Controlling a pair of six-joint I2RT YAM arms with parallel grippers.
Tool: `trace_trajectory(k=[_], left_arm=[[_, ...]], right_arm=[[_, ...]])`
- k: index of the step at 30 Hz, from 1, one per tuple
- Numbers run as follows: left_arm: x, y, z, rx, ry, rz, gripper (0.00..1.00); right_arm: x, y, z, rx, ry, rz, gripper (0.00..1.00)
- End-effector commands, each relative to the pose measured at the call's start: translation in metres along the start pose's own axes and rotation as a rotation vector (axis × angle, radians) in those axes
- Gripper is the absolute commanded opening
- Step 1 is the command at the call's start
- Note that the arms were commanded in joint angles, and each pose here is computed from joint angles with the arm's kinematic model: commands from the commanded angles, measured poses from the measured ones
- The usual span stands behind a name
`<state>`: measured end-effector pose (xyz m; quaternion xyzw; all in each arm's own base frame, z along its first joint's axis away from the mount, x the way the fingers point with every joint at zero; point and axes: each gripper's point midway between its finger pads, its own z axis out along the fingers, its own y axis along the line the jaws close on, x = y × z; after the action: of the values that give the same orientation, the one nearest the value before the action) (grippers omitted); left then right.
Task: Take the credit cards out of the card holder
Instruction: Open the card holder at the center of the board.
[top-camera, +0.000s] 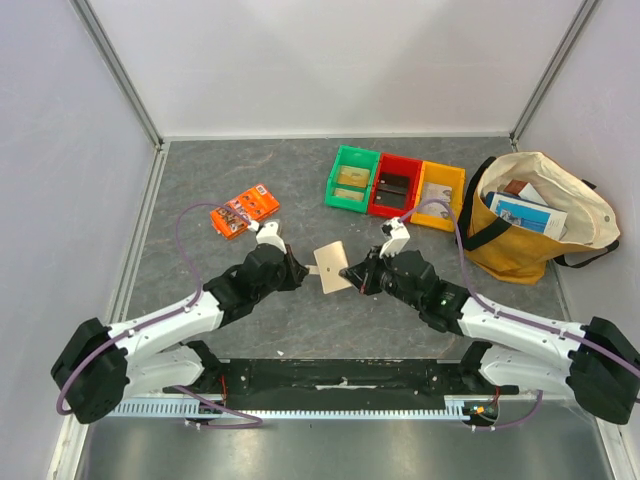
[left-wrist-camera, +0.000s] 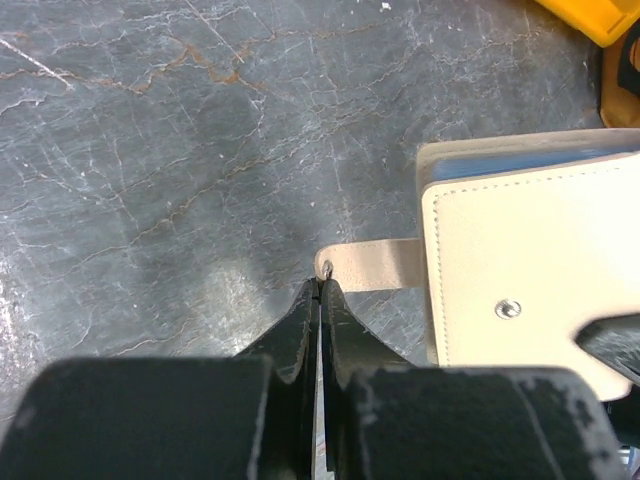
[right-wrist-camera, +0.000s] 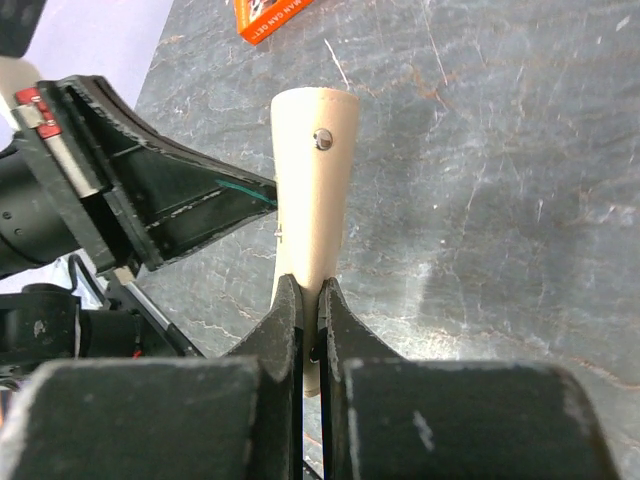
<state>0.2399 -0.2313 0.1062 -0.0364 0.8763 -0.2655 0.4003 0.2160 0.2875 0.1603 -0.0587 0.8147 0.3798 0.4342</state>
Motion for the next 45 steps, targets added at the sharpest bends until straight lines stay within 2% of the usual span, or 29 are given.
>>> trace_trajectory(k=[1,7,11,13,18,21,24,25,26,36,45], left_arm=[[-0.005,-0.001,-0.004,0.032,-0.043,-0.043,0.02],[0.017,0.021,0.001,-0.025,0.013,-0.035,0.02],[0.036,0.032,0.009,-0.064,0.077,-0.019,0.02],[0.041,0.034,0.013,-0.072,0.094,-0.020,0.02],[0.052,0.041,0.019,-0.094,0.126,-0.015,0.02],[0.057,0.041,0.022,-0.087,0.141,-0.015,0.02],[0.062,0.040,0.024,-0.078,0.159,-0.019,0.02],[0.064,0.039,0.025,-0.075,0.167,-0.021,0.02],[0.064,0.039,0.025,-0.072,0.166,-0.027,0.02],[0.070,0.044,0.024,-0.070,0.158,-0.059,0.02],[0.071,0.045,0.025,-0.072,0.148,-0.078,0.02]], right_arm=[[-0.002,0.001,0.004,-0.040,-0.086,0.197,0.00],[0.036,-0.030,0.015,0.032,-0.039,0.299,0.00],[0.054,-0.048,0.018,0.097,-0.002,0.290,0.00],[0.063,-0.057,0.018,0.139,0.022,0.276,0.07],[0.076,-0.083,0.013,0.285,0.082,0.215,0.40],[0.078,-0.089,0.010,0.338,0.127,0.150,0.53],[0.074,-0.092,0.009,0.379,0.164,0.076,0.81],[0.072,-0.090,0.009,0.386,0.179,0.040,0.93],[0.070,-0.088,0.009,0.397,0.203,0.004,0.98],[0.044,-0.037,0.029,0.424,0.264,-0.266,0.98],[0.059,-0.053,0.049,0.618,0.321,-0.454,0.98]])
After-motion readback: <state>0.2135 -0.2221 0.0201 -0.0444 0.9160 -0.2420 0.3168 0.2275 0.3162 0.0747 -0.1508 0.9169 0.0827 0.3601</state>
